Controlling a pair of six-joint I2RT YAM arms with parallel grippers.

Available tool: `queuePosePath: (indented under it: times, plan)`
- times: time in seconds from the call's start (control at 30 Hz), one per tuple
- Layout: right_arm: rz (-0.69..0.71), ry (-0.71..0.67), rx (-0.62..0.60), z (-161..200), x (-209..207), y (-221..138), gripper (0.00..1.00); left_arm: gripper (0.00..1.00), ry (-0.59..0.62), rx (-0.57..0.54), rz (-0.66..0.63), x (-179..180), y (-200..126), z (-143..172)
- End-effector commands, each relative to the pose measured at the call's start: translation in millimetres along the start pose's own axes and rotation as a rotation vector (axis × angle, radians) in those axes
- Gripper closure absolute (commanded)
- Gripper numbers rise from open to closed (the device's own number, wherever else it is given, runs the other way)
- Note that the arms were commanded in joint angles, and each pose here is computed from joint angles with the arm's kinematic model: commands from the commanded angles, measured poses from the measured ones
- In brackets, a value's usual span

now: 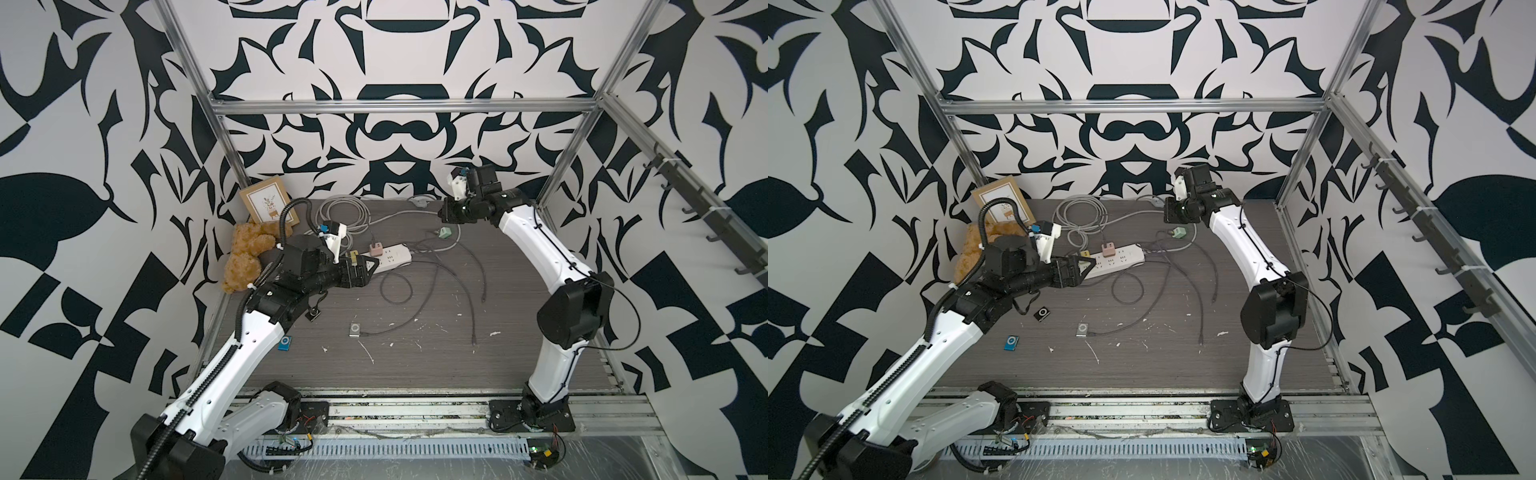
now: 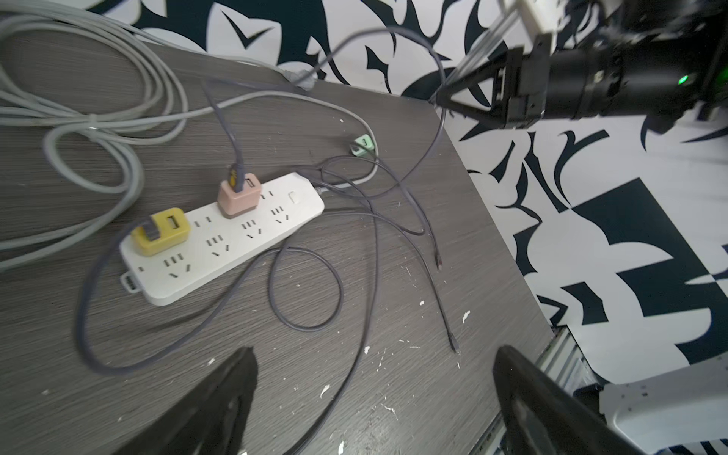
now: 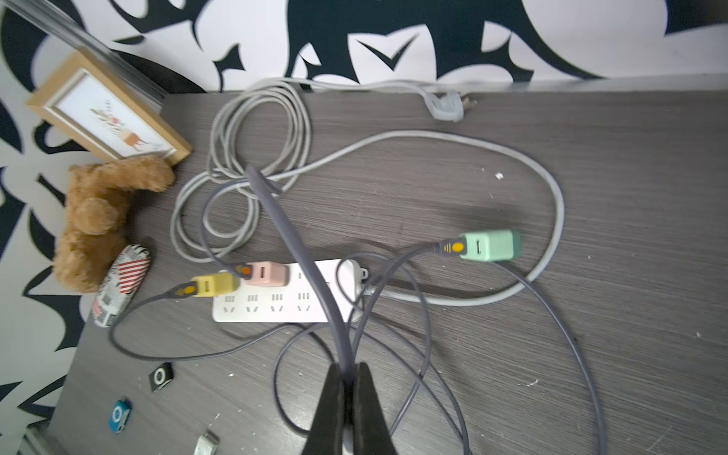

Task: Charge mp3
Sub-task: Pick up the charging cable from the center of the board.

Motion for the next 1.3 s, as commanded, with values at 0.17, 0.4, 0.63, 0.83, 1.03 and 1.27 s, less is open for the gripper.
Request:
queuePosePath:
  times: [0.17, 0.4, 0.63, 0.83, 1.03, 1.27]
  plan:
    - [-0.134, -0.023, -0.089, -20.8, 45.3, -51.8, 1.00, 0.00, 0.073, 0.050, 0.115, -30.2, 65.4, -14.1]
    - [-0.212, 0.009, -0.127, -30.0, 61.8, -72.1, 1.00, 0.00, 0.033, 0.089, 0.146, -32.3, 113.4, -17.6]
    - [-0.314, 0.068, -0.148, -35.9, 78.8, -90.2, 1.00, 0.01, 0.023, 0.111, 0.100, -29.1, 148.6, -17.0]
    - [-0.365, 0.106, -0.133, -31.0, 83.5, -86.5, 1.00, 0.04, 0.063, 0.123, 0.094, -32.8, 174.8, -16.6]
    - [-0.389, 0.125, -0.126, -26.3, 86.2, -87.1, 1.00, 0.21, 0.087, 0.114, 0.022, -22.0, 193.3, -19.6]
    - [-0.428, 0.142, -0.128, -23.5, 92.2, -93.3, 1.00, 0.69, 0.139, 0.085, 0.000, -21.0, 201.7, -32.3]
Point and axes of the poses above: each gripper's point midway between its finger pads, its own y axis out along the fingers, its own x axis along the line the jaws close on, z = x × y, the point moved 4 cm from there along -y, back along the fingers, and after that the axes turned 4 degrees about y, right-handed, at the moved point
